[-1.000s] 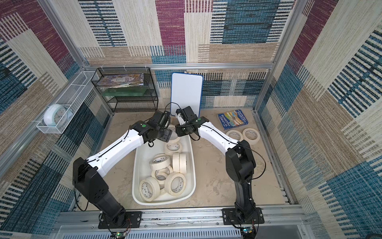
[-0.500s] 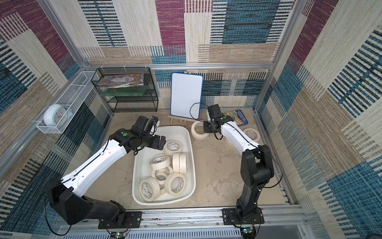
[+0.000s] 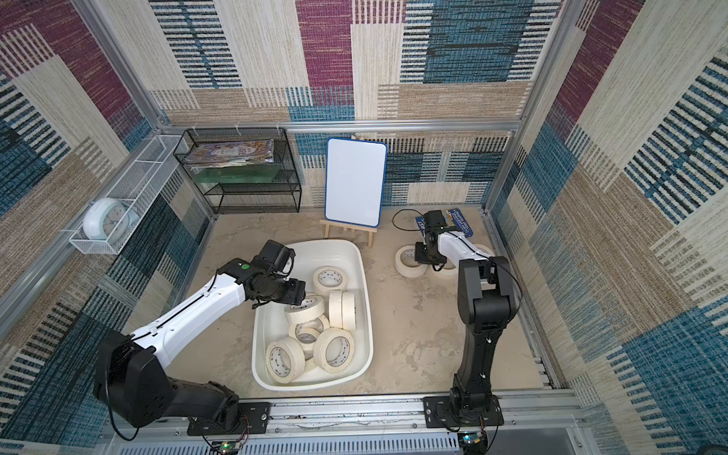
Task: Take out the art tape in the storage box
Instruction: Place the art tape at the center of the board.
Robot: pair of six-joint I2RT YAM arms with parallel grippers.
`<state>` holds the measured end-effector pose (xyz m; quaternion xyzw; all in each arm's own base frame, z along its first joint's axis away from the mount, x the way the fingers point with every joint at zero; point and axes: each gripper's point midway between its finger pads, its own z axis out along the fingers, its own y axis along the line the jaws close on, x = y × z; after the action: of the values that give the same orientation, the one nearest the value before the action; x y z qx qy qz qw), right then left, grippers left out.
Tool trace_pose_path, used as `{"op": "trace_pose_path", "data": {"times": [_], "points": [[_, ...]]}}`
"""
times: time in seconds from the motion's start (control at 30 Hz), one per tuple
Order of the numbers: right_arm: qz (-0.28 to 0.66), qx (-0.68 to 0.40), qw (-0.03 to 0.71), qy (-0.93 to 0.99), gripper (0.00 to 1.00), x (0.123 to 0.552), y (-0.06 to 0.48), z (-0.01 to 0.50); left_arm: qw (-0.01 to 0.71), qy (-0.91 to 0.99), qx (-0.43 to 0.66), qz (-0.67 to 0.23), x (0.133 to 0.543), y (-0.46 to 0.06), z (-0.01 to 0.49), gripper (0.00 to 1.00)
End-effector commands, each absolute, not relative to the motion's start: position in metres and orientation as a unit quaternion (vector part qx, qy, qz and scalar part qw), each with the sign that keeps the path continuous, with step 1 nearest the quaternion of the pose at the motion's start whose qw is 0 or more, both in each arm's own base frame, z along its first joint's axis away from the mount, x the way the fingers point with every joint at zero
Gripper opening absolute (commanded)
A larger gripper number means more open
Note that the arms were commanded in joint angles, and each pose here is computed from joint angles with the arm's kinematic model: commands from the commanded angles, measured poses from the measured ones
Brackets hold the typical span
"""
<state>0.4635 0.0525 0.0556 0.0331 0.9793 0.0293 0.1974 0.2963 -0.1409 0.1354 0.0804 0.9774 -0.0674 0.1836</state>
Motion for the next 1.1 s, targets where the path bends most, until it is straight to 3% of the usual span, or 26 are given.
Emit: {"op": "trace_pose_path", "data": {"times": [0.0, 0.2, 0.3, 0.4, 0.77, 1.07], "points": [[0.034, 0.034, 0.206, 0.977, 0.00, 0.475, 0.048, 0.052, 0.187, 0.977, 0.076, -0.071, 0.298, -0.142, 0.137, 0.80], [0.024, 0.043, 0.203, 0.978, 0.01, 0.474, 0.036, 0.043, 0.185, 0.977, 0.074, -0.074, 0.295, -0.141, 0.136, 0.78], [0.025, 0.039, 0.206, 0.977, 0.31, 0.472, 0.036, 0.044, 0.179, 0.978, 0.074, -0.076, 0.292, -0.141, 0.133, 0.78], [0.032, 0.037, 0.218, 0.975, 0.43, 0.473, 0.039, 0.055, 0.178, 0.978, 0.073, -0.076, 0.292, -0.141, 0.132, 0.78], [0.074, -0.014, 0.284, 0.956, 0.47, 0.446, 0.083, 0.130, 0.161, 0.981, 0.071, -0.085, 0.286, -0.144, 0.127, 0.76], [0.099, -0.055, 0.287, 0.951, 0.47, 0.423, 0.113, 0.146, 0.101, 0.989, 0.059, -0.090, 0.260, -0.141, 0.100, 0.73]]}}
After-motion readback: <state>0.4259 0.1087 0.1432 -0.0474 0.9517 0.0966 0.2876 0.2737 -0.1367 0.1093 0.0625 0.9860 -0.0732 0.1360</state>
